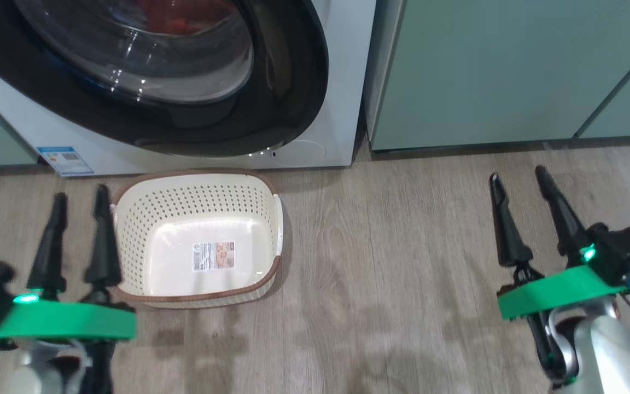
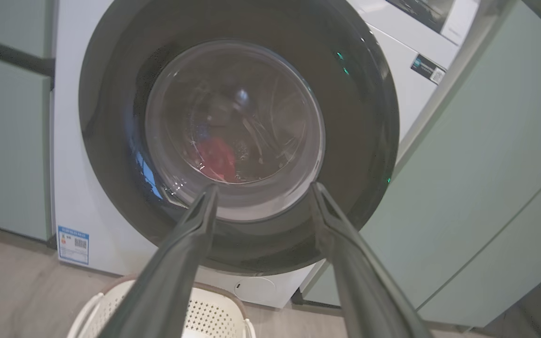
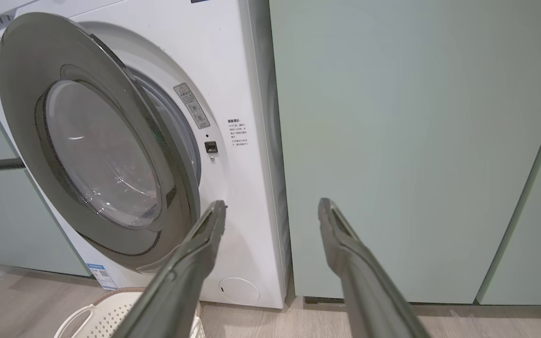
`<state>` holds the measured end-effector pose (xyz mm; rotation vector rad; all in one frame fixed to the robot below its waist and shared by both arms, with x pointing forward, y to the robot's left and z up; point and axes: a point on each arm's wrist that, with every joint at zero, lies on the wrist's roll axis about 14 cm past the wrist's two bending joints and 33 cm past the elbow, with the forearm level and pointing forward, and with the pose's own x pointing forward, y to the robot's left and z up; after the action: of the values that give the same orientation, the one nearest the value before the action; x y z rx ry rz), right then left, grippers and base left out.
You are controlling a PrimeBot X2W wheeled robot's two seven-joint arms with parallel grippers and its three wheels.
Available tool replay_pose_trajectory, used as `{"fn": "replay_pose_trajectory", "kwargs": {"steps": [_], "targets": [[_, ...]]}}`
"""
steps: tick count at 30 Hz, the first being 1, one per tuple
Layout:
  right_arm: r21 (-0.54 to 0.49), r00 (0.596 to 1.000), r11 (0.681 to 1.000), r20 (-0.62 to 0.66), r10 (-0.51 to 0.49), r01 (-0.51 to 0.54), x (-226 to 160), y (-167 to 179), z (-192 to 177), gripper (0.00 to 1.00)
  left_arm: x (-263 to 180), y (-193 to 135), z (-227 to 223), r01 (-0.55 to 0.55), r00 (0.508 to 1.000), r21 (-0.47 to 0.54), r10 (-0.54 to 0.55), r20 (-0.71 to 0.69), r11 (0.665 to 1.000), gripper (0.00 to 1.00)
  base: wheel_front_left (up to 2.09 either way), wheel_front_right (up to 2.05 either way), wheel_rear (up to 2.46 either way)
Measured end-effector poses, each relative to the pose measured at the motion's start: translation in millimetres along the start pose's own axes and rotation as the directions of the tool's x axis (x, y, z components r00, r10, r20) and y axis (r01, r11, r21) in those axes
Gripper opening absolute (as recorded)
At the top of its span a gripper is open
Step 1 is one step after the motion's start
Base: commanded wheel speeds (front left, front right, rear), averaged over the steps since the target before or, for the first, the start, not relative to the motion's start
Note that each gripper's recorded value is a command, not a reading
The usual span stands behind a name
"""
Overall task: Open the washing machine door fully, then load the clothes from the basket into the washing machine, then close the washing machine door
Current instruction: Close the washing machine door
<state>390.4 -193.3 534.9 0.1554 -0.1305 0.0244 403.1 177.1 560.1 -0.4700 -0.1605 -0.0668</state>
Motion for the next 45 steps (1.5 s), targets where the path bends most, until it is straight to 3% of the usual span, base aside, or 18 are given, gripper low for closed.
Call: {"fn": "replay_pose_trajectory", "kwargs": {"steps": [4, 10, 21, 45], "targets": [[-0.012, 0.999, 1.000, -0.039, -0.002, 0.002, -11, 0, -7, 1.00, -6, -8, -7, 0.020, 1.000, 0.171, -0.018, -0.014, 0.985, 1.00, 0.00, 0.00, 0.00], [-0.013, 0.997, 1.000, -0.074, -0.009, 0.008, -28, -1, -13, 1.00, -27, -5, -26, 0.017, 0.998, 0.277, 0.002, -0.069, 0.961, 1.00, 0.00, 0.00, 0.00], [-0.011, 0.995, 1.000, -0.096, -0.024, 0.023, -51, -4, -14, 1.00, -47, -2, -27, -0.001, 0.997, 0.334, 0.026, -0.071, 0.943, 1.00, 0.00, 0.00, 0.00], [-0.013, 0.993, 0.999, -0.111, -0.032, 0.031, -49, -7, -17, 1.00, -49, -1, -41, 0.011, 0.993, 0.356, 0.031, -0.113, 0.935, 1.00, 0.00, 0.00, 0.00]]}}
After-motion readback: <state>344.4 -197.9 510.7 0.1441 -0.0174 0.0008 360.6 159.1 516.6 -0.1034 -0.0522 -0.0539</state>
